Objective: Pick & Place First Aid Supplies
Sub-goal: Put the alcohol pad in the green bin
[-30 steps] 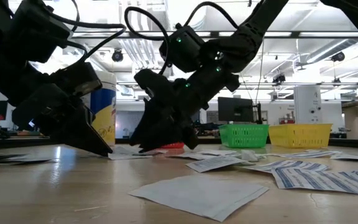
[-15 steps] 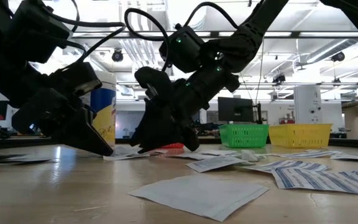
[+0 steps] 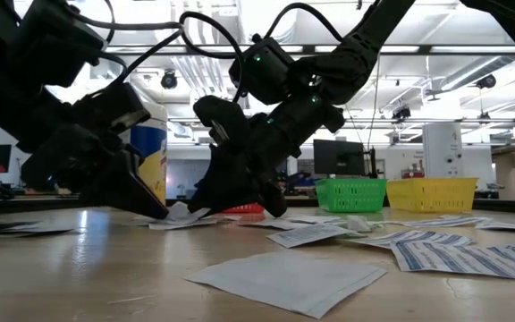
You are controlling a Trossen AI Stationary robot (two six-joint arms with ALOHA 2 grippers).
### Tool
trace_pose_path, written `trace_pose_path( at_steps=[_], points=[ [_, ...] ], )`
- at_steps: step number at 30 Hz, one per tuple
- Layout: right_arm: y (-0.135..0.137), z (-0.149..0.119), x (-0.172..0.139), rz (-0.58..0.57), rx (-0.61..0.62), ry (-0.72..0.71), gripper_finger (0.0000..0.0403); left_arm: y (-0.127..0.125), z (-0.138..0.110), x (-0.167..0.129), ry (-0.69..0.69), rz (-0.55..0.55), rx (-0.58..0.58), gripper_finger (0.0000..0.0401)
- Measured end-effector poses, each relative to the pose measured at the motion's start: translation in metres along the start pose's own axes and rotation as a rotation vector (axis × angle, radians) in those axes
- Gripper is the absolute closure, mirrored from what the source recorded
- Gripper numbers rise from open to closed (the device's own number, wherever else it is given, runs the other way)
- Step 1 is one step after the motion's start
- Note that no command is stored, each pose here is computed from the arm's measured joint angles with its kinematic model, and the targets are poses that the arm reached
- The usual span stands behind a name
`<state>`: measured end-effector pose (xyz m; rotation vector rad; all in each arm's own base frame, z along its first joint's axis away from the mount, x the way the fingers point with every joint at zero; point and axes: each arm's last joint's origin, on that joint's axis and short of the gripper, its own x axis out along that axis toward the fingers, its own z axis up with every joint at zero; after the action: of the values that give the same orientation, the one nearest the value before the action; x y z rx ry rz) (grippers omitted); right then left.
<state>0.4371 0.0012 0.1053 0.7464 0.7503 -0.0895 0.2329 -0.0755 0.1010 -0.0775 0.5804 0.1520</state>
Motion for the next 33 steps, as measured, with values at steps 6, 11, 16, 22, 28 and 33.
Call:
trace_pose_path(
  at_steps=[6, 11, 16, 22, 28, 33],
  points=[
    [0.000, 0.000, 0.000, 0.005, -0.006, 0.004, 0.0370, 0.000, 0.000, 0.000, -0.001, 0.000, -0.001, 0.0401],
    [0.000, 0.000, 0.000, 0.016, -0.025, 0.013, 0.0391, 0.000, 0.000, 0.000, -0.001, -0.001, -0.002, 0.0401],
    [0.001, 0.000, 0.000, 0.020, -0.035, 0.016, 0.0394, 0.000, 0.001, 0.000, -0.006, -0.002, -0.005, 0.0401],
    [0.003, 0.000, -0.002, 0.049, -0.063, 0.034, 0.0394, -0.001, 0.008, -0.005, -0.035, -0.013, -0.021, 0.0401],
    [0.010, 0.005, -0.013, 0.049, -0.112, 0.034, 0.0395, 0.002, 0.025, -0.020, -0.095, -0.031, -0.045, 0.0401],
    [0.016, 0.009, -0.025, 0.049, -0.164, 0.032, 0.0395, 0.008, 0.038, -0.035, -0.133, -0.028, -0.047, 0.0401]
  ],
)
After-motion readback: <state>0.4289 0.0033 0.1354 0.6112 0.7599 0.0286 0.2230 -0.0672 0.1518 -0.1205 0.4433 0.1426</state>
